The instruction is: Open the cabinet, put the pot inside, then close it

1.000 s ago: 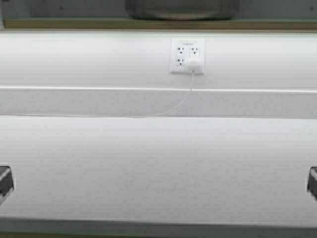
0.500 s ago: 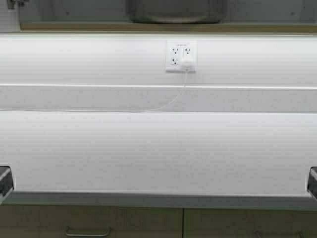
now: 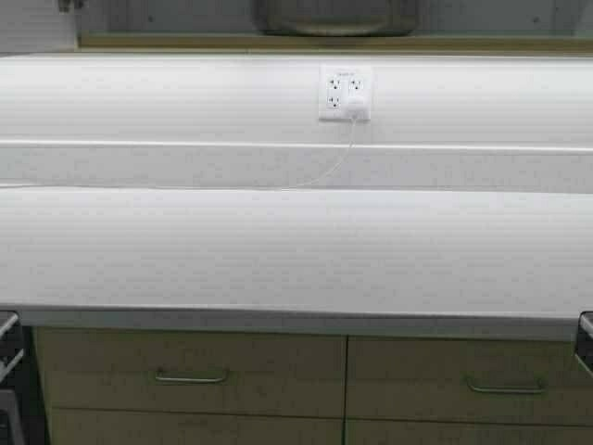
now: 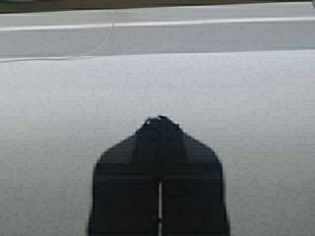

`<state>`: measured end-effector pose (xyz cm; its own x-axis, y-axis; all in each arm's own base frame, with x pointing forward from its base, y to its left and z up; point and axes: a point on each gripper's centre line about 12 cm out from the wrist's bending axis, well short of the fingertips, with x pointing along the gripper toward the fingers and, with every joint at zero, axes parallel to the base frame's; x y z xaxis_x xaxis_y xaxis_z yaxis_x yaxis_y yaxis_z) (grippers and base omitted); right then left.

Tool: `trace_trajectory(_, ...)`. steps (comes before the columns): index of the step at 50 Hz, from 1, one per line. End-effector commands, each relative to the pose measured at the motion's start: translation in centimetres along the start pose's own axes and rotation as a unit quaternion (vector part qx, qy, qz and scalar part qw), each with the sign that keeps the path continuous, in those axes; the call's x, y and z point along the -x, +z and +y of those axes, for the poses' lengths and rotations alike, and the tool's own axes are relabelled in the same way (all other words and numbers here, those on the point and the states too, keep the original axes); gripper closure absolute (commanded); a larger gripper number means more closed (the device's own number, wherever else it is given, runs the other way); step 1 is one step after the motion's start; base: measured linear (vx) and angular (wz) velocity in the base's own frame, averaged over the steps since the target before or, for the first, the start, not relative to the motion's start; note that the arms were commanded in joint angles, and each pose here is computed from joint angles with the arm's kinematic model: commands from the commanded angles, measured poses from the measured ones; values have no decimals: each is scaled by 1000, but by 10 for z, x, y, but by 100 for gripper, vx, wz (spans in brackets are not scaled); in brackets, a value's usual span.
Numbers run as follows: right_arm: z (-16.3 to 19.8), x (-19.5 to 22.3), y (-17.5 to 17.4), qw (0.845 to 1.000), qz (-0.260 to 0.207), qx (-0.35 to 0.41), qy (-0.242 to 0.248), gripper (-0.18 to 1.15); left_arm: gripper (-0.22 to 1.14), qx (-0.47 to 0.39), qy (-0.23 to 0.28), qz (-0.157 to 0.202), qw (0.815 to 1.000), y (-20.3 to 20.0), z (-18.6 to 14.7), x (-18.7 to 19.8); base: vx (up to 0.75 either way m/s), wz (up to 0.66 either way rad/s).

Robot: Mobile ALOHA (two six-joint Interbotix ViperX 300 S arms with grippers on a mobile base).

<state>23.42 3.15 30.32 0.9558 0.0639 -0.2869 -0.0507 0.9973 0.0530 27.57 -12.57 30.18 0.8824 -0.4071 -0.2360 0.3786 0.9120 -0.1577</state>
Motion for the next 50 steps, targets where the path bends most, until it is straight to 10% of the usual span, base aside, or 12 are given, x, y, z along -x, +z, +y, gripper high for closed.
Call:
trace_trajectory(1, 1, 2, 10, 1000, -13, 1, 3, 91, 86, -2, 8, -19, 1000, 15, 4, 3, -25, 2)
trace_trajectory(23, -1, 1, 16, 1000, -18, 6, -5, 91, 86, 16, 115, -9, 993, 19, 63, 26, -25, -5)
trace_trajectory(50, -140, 15, 125, 958, -127, -23, -257, 91, 87, -19, 367, -103, 924, 130, 194, 101, -18, -2)
